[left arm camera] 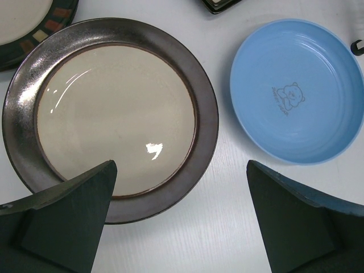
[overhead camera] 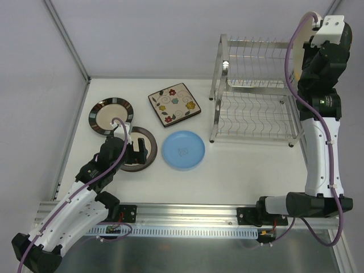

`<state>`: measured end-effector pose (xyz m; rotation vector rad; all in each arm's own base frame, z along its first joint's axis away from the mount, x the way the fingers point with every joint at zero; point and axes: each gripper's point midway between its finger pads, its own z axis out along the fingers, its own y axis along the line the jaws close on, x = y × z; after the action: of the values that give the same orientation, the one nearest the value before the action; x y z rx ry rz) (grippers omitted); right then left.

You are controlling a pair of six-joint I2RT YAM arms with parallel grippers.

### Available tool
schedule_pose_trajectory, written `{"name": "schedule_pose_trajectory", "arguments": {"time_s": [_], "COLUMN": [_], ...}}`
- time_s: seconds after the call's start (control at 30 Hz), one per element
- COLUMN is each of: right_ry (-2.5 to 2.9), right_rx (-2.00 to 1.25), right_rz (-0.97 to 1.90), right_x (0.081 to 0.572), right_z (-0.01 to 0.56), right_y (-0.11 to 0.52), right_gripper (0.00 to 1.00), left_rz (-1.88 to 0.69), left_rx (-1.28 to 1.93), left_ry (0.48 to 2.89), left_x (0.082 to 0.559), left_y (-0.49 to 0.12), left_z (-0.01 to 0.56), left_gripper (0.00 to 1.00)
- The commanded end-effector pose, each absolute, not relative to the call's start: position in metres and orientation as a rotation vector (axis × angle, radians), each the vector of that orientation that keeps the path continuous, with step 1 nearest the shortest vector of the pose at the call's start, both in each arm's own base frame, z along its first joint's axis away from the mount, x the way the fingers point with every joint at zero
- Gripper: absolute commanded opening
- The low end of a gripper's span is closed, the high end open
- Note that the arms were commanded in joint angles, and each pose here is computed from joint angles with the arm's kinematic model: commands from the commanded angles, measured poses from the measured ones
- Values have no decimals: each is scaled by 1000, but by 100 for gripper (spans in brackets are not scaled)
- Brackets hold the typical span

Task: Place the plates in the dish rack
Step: Insert the plate into the dish rack

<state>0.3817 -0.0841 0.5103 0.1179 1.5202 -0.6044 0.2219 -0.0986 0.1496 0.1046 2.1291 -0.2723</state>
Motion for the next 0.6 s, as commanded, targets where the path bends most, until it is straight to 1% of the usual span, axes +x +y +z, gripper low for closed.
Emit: {"name": "schedule_pose_trajectory", "arguments": {"time_s": [0.0, 0.33, 0.47, 0.57], "right_ry": [1470, 1537, 1531, 1495], "right_rx": [147, 155, 158, 168], "right_rz": [-574, -630, -637, -640], "right_x": [388, 404, 402, 395], "right_z": [517, 483, 484, 499], "right_y": [-87, -101, -103, -103], "right_gripper": [1, 1, 0, 1], "left_rz": [-253, -243, -243, -246], "left_rx": [97, 91, 91, 87], "left_ry": [2092, 2095, 2093, 2092], "left_x": [228, 228, 228, 228], "left_y": [-95, -93, -93, -93], "left_z": [161, 159, 160, 160], "left_gripper": [99, 99, 99, 99]}}
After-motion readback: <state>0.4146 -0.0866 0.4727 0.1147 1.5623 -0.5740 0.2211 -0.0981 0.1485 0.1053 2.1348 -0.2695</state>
